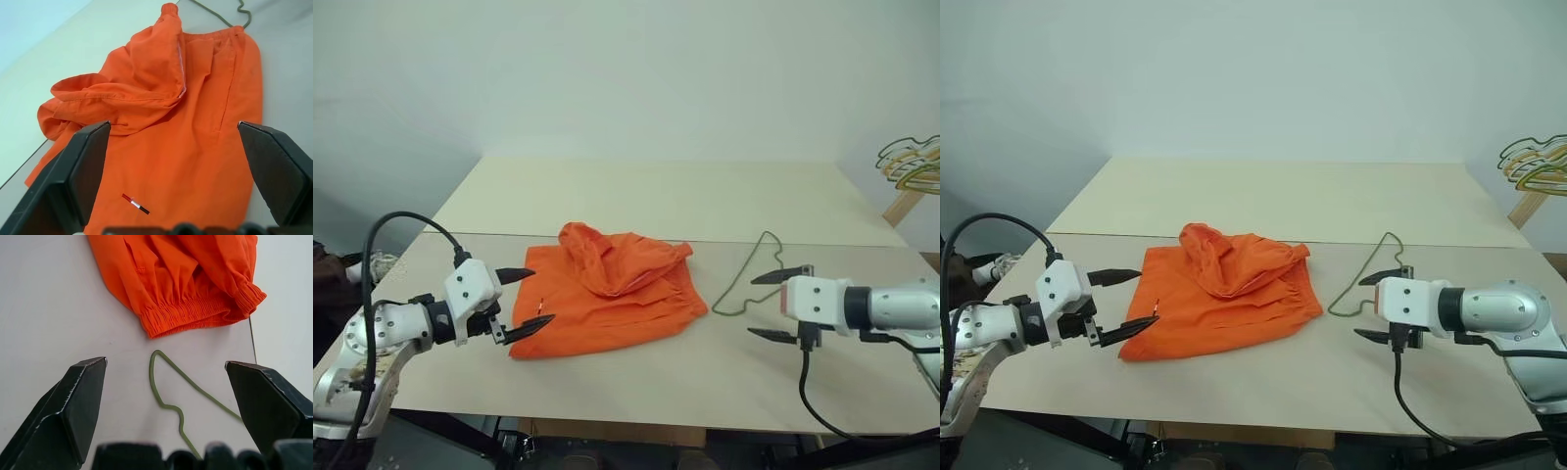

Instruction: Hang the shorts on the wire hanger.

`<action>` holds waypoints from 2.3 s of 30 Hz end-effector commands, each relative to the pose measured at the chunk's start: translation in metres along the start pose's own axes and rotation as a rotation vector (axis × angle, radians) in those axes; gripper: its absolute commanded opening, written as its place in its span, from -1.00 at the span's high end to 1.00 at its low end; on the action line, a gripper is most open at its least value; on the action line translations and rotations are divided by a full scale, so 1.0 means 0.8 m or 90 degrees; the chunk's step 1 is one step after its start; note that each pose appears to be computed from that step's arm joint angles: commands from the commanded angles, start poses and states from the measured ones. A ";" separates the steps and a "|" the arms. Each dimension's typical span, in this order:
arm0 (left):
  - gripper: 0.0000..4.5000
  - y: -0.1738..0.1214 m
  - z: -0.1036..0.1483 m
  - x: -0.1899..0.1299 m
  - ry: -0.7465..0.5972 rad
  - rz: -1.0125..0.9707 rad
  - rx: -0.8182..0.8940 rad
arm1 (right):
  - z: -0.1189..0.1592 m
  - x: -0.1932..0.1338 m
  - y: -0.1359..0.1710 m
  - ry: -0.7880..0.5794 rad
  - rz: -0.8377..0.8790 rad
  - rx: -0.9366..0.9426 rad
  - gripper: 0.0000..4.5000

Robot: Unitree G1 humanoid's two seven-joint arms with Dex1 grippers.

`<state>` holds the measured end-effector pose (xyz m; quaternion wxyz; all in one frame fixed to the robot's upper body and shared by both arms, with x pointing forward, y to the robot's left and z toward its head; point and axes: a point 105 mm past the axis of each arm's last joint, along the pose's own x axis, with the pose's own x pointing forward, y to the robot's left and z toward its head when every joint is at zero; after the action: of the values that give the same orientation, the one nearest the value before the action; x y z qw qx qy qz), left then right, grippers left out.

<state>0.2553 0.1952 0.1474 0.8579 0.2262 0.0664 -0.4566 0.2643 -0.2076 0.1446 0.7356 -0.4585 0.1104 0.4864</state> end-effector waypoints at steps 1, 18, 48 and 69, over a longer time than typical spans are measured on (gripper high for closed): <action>-1.00 0.006 0.015 -0.005 -0.015 0.005 0.029 | 0.012 -0.012 -0.013 -0.004 -0.028 -0.035 -0.98; -1.00 -0.002 0.006 -0.007 0.031 -0.004 0.033 | 0.025 0.008 -0.019 -0.041 -0.021 -0.072 -0.98; -1.00 -0.012 -0.019 -0.017 0.092 -0.024 0.031 | -0.001 0.151 -0.011 0.017 0.014 -0.321 -0.09; -1.00 -0.029 -0.081 -0.017 0.247 -0.098 0.068 | 0.005 0.157 -0.008 -0.003 0.008 -0.297 0.98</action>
<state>0.2332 0.2229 0.0811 0.7863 0.3372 0.2264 -0.4657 0.3289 -0.1295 0.0600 0.5990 -0.6133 0.0140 0.5147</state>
